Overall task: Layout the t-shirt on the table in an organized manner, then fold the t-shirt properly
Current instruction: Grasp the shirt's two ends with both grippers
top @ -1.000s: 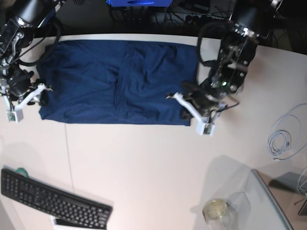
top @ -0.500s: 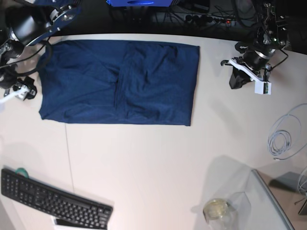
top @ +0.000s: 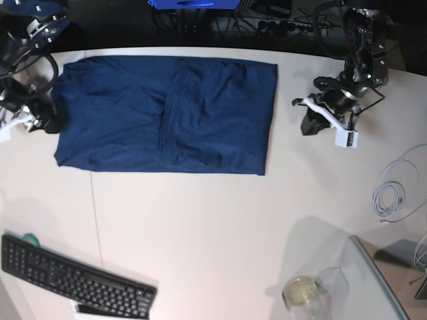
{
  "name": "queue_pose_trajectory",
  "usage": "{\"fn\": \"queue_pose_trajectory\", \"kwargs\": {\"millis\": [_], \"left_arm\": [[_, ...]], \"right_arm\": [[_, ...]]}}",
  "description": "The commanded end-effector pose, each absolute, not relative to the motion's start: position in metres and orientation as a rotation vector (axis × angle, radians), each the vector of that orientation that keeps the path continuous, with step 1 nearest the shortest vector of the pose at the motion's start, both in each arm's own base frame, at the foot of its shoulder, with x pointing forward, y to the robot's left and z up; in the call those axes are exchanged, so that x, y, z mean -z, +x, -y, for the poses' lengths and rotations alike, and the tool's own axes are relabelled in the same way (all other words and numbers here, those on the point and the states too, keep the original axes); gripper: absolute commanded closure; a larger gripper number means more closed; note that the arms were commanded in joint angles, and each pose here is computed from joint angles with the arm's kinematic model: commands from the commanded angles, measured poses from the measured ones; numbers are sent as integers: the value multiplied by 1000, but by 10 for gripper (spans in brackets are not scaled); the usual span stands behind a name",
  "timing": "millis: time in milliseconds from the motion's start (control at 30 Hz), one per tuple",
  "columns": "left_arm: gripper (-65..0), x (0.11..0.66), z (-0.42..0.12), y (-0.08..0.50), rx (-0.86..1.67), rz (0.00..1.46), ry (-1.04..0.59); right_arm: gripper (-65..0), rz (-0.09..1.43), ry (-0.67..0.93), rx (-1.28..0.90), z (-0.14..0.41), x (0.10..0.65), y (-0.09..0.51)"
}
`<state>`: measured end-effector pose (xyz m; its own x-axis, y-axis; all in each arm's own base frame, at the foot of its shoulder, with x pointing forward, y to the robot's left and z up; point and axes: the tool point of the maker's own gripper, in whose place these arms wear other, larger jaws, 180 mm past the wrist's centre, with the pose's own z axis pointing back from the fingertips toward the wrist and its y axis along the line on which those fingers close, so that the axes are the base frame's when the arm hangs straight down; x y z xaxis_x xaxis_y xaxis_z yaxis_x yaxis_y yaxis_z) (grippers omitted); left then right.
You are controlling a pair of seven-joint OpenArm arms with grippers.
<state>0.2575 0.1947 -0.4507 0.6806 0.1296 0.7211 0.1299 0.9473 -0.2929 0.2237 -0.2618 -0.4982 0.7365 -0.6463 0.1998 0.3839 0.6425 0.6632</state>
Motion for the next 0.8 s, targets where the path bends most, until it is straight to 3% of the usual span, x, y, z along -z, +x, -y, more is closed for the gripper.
{"fn": "queue_pose_trajectory", "kwargs": {"millis": [0, 400, 767], "left_arm": [[0, 439, -190, 271, 16, 883, -355], [0, 466, -117, 281, 88, 831, -495], [0, 461, -103, 290, 76, 852, -523]], "right_arm": [[-348, 295, 624, 568, 244, 515, 195], [-348, 195, 648, 435, 203, 528, 184], [-341, 147, 665, 329, 175, 531, 186]]}}
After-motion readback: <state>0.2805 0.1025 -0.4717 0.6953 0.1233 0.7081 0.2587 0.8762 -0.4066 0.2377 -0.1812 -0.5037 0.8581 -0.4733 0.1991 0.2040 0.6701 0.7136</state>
